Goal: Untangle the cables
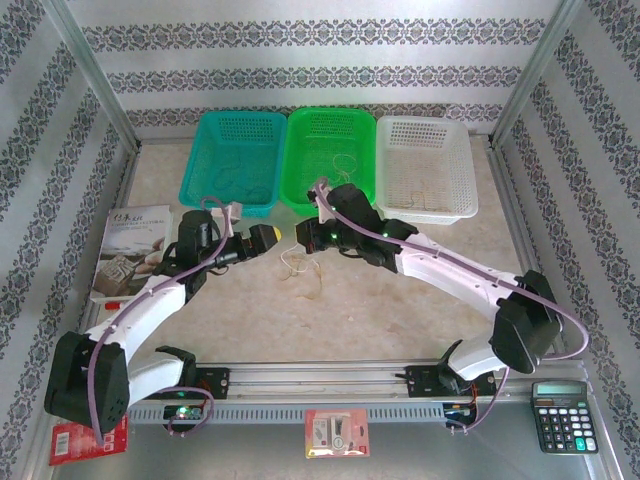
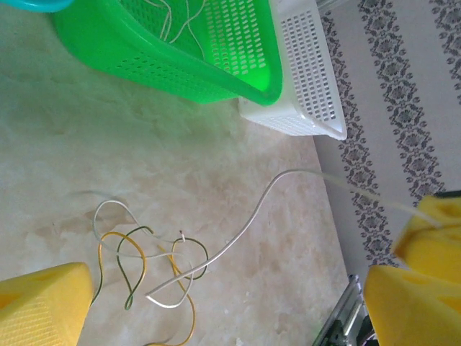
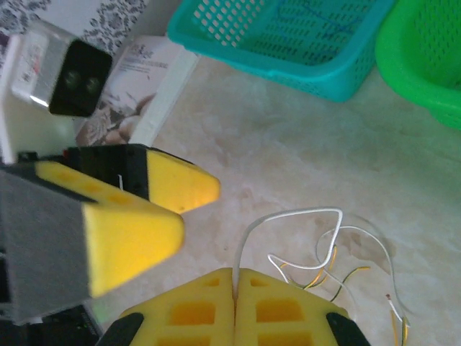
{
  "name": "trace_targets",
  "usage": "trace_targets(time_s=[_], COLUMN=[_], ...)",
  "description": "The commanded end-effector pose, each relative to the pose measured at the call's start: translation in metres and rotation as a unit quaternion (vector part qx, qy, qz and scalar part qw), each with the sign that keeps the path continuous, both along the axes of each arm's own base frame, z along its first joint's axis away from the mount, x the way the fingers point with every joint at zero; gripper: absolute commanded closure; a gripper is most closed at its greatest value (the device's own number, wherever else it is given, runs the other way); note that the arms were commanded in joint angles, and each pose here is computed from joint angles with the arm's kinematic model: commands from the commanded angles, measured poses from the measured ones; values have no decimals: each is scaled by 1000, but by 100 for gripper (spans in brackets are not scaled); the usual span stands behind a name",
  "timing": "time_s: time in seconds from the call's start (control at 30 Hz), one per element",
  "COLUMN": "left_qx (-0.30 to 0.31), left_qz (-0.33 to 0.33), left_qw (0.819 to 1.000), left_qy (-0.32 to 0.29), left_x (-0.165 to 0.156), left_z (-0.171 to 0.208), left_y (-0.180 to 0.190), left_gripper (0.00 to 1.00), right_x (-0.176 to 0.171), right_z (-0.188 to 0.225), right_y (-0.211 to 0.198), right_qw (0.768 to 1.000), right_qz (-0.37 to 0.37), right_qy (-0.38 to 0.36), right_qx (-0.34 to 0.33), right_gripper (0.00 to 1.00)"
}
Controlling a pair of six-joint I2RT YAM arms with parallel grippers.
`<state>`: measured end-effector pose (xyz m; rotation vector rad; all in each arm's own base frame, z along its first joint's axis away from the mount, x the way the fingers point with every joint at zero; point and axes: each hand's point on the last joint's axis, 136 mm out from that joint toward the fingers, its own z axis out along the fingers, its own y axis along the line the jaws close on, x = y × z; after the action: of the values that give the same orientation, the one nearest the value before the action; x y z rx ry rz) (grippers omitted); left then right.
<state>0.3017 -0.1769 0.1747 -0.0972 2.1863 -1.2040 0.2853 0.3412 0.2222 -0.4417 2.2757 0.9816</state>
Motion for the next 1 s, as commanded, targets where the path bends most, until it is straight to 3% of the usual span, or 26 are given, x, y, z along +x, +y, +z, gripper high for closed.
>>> trace_targets(time_s=[0.0,0.57,0.77,0.97], left_qx=[30,58,56,50], left_qz=[-22,-76,-83,-89], left_qw=[998,990,990,991], left_qy=[-50,-100,-99,-86], left_x=[-5,-5,2,3], left_z=[5,1,-7,-24], left_y=[-6,-46,-59,-66], left_gripper=[5,18,31,48], right_x=[-3,-14,-18,-24], right_z=[15,57,84,136], right_y=[-1,1,4,5], right_qw=[1000,996,993,984], right_qz=[3,13,20,32], right_qy=[-1,-17,-31,-62], right_qx=[28,84,116,166], right_gripper=[100,100,100,100])
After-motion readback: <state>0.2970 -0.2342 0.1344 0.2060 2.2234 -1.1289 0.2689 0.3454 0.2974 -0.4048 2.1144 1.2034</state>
